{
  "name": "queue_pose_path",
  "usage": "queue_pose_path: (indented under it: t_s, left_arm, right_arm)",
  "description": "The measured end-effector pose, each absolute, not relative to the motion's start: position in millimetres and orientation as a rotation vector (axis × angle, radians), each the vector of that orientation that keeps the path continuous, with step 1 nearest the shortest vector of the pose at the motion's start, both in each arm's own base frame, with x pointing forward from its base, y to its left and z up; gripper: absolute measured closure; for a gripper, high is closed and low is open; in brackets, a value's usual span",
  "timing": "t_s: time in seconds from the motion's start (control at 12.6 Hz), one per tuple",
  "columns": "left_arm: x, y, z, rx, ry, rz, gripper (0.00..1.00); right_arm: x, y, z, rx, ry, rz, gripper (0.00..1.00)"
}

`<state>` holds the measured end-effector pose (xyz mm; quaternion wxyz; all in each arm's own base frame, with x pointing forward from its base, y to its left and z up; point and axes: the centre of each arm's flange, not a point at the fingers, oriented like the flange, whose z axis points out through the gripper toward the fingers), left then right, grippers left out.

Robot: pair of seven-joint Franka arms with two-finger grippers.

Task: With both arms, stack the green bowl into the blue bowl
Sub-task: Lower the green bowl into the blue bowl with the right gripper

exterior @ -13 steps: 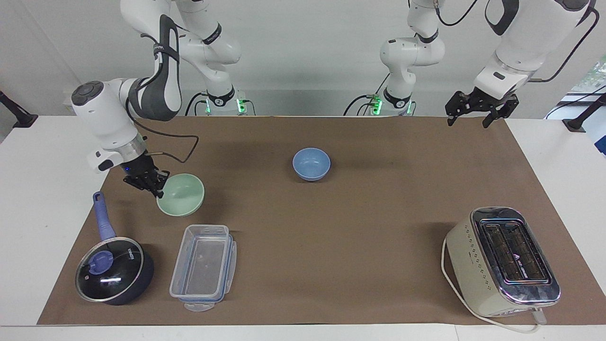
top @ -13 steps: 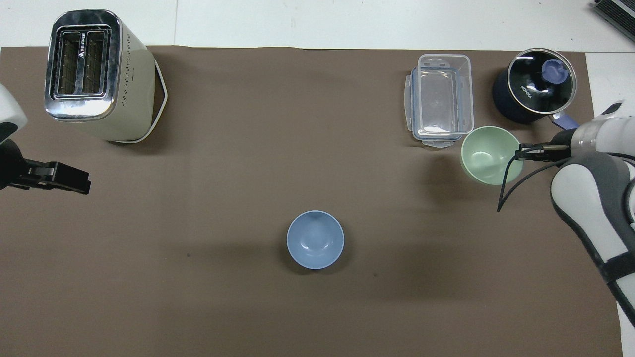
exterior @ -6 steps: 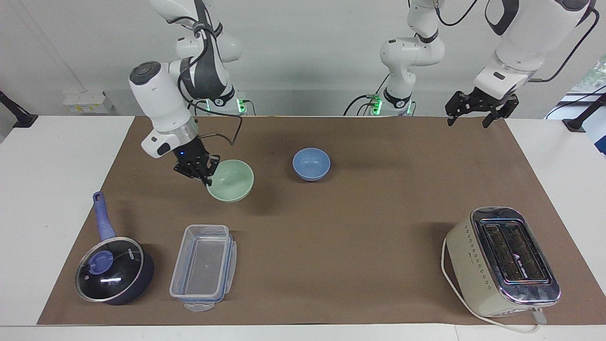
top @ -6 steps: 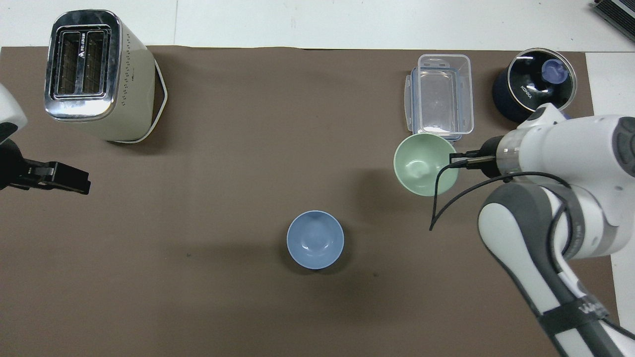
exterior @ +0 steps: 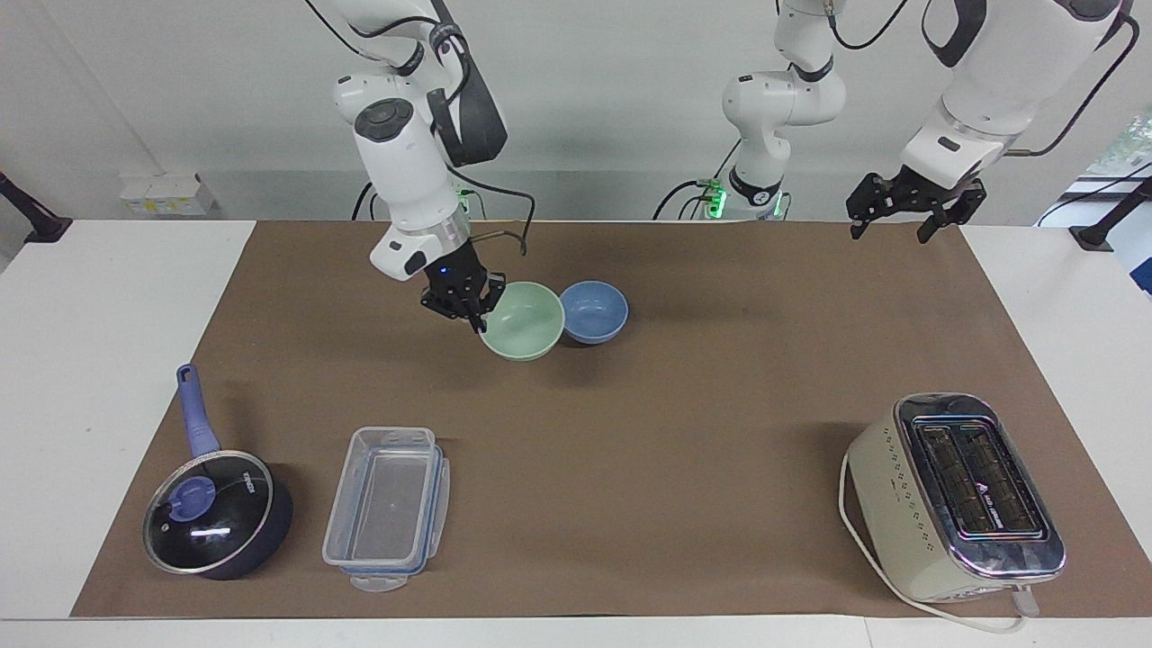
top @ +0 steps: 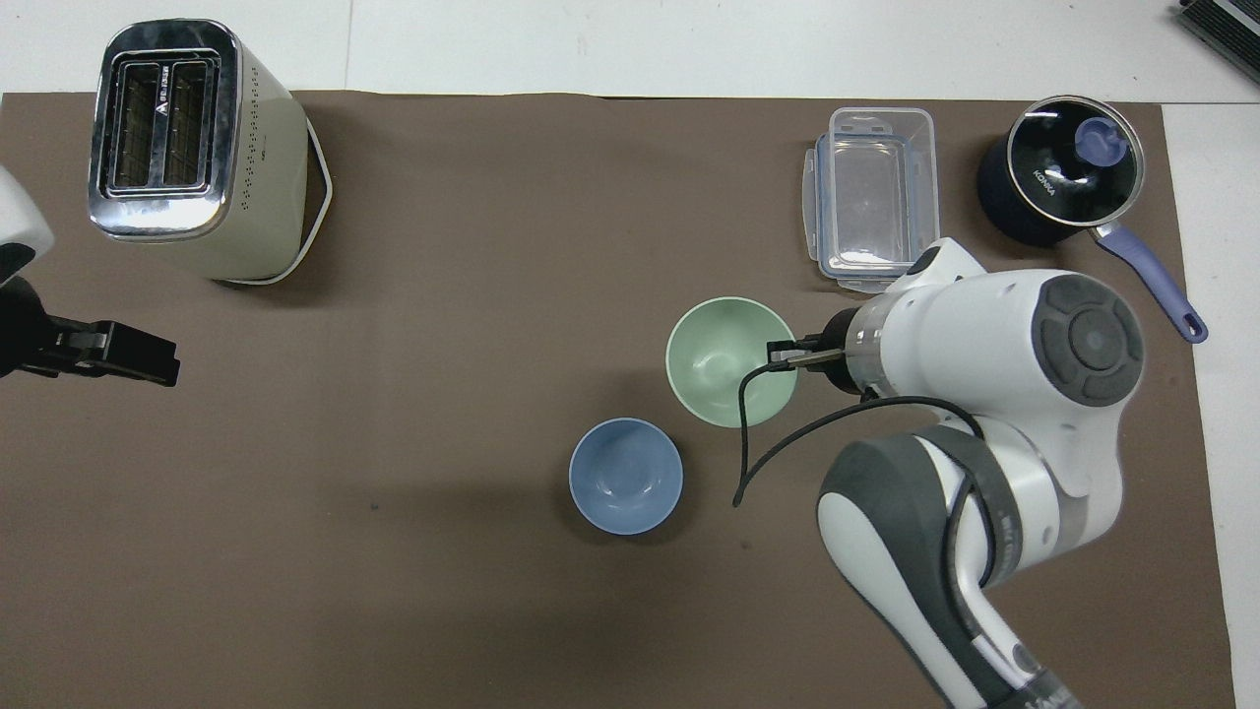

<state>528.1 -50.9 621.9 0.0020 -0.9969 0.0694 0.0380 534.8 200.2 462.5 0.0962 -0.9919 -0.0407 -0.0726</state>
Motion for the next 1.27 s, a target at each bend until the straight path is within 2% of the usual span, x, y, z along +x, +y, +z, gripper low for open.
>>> queue_pose_path:
  t_s: [0.4, 0.72, 1.03, 1.27]
  left_arm:
    - [528, -51, 622, -3.128, 0.218, 0.119, 0.00]
    - [528, -51, 622, -3.128, 0.218, 0.119, 0.00]
    - [528, -51, 622, -3.128, 0.218, 0.119, 0.00]
    - [528, -51, 622, -3.128, 0.218, 0.120, 0.00]
  right_arm:
    - [492, 226, 455, -2.943, -0.168, -0.187, 0.95]
    - [450, 254, 432, -2.954, -0.181, -0.208, 0.95]
    - [433, 268, 410, -2.946, -0.173, -0.230, 0.95]
    - [433, 267, 404, -2.941, -0.169, -0.250, 0.95]
